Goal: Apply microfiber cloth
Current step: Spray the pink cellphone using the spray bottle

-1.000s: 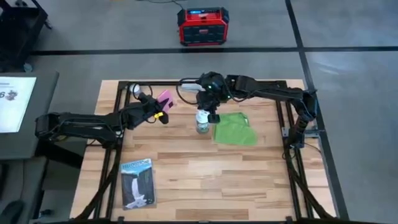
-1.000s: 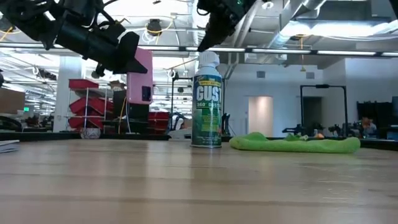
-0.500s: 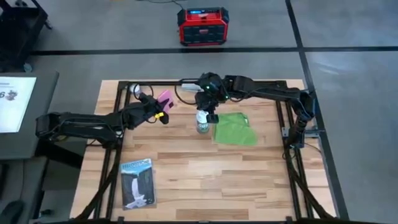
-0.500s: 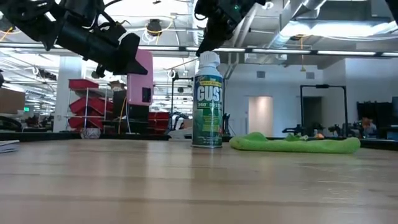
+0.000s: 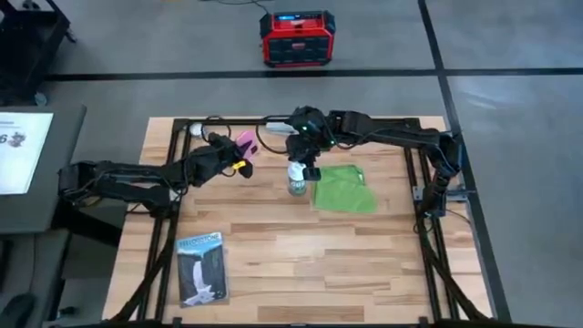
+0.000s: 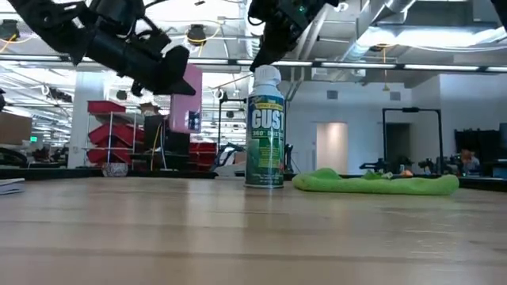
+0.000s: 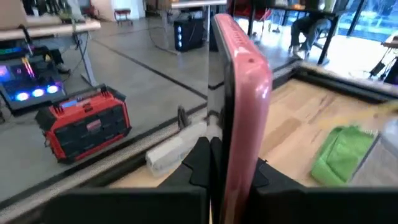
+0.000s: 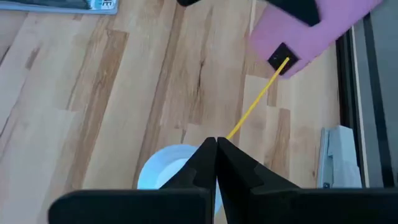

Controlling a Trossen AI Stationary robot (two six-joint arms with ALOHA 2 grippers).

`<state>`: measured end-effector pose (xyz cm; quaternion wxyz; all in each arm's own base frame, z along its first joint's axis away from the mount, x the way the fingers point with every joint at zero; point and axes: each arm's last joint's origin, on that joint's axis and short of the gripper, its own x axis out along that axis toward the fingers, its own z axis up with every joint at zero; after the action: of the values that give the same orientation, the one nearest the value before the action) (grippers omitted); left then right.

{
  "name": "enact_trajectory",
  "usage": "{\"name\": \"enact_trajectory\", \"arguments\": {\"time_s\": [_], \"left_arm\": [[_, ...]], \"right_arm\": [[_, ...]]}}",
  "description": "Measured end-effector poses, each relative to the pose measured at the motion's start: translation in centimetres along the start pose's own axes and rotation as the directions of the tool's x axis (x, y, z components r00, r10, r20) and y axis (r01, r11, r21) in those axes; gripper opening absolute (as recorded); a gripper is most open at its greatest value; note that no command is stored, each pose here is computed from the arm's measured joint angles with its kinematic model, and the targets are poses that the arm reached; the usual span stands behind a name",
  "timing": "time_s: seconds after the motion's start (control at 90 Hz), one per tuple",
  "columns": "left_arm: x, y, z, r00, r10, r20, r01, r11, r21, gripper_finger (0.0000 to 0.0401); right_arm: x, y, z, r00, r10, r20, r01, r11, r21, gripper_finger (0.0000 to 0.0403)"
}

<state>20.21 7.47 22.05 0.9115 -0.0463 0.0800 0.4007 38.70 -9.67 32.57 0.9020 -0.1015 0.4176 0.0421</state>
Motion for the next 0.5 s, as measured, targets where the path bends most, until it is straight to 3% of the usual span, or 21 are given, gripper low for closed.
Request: {"name": "enact_trajectory", "arguments": {"time_s": [0.5], "left_arm": [[0.12,-0.16,0.7,1.0,0.003,-0.022,-0.002,1.0,0.026,0.0002]], "right_arm": [[0.52,-0.26,-0.37,1.0,0.015,-0.025,-0.015,1.0,0.012,0.0]]}}
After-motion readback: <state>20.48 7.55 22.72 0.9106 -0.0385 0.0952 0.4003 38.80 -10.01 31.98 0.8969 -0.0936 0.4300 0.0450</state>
